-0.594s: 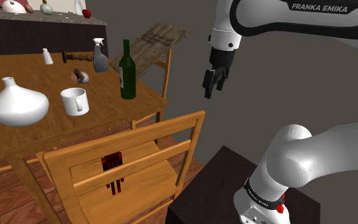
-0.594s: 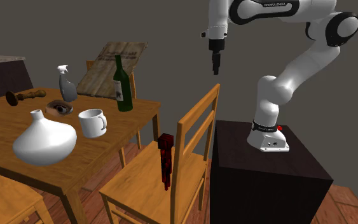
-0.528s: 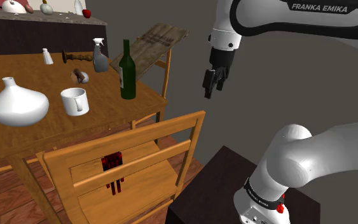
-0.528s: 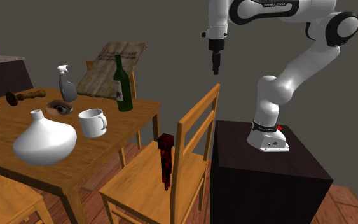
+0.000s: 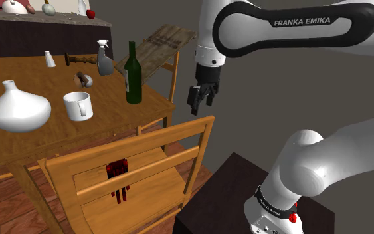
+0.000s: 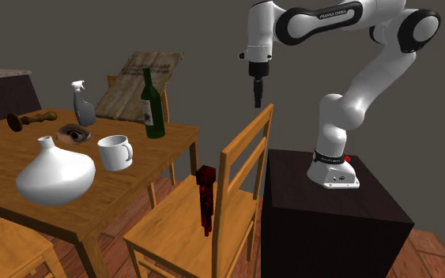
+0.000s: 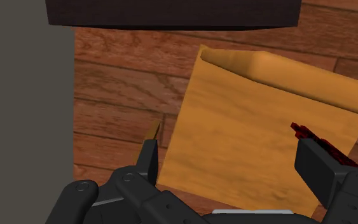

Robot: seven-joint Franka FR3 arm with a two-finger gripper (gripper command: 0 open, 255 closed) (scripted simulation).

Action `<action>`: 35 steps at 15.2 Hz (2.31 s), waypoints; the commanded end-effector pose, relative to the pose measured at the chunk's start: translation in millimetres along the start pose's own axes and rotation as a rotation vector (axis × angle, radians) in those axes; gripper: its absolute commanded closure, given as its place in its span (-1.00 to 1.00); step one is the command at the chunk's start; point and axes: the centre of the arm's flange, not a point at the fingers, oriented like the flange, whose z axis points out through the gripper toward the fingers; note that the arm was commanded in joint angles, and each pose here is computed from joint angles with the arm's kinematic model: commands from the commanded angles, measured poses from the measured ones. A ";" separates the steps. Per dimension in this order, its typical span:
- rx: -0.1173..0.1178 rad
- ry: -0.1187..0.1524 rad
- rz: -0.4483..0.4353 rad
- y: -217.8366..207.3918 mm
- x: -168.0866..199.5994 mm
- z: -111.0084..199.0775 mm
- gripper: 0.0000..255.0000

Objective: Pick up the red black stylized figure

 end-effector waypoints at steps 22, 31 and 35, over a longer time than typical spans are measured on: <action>0.035 0.029 0.043 -223.4 155.2 130.9 -1.00; 0.039 0.033 0.048 -251.2 175.7 177.5 -1.00; 0.039 0.033 0.048 -250.9 175.8 185.8 1.00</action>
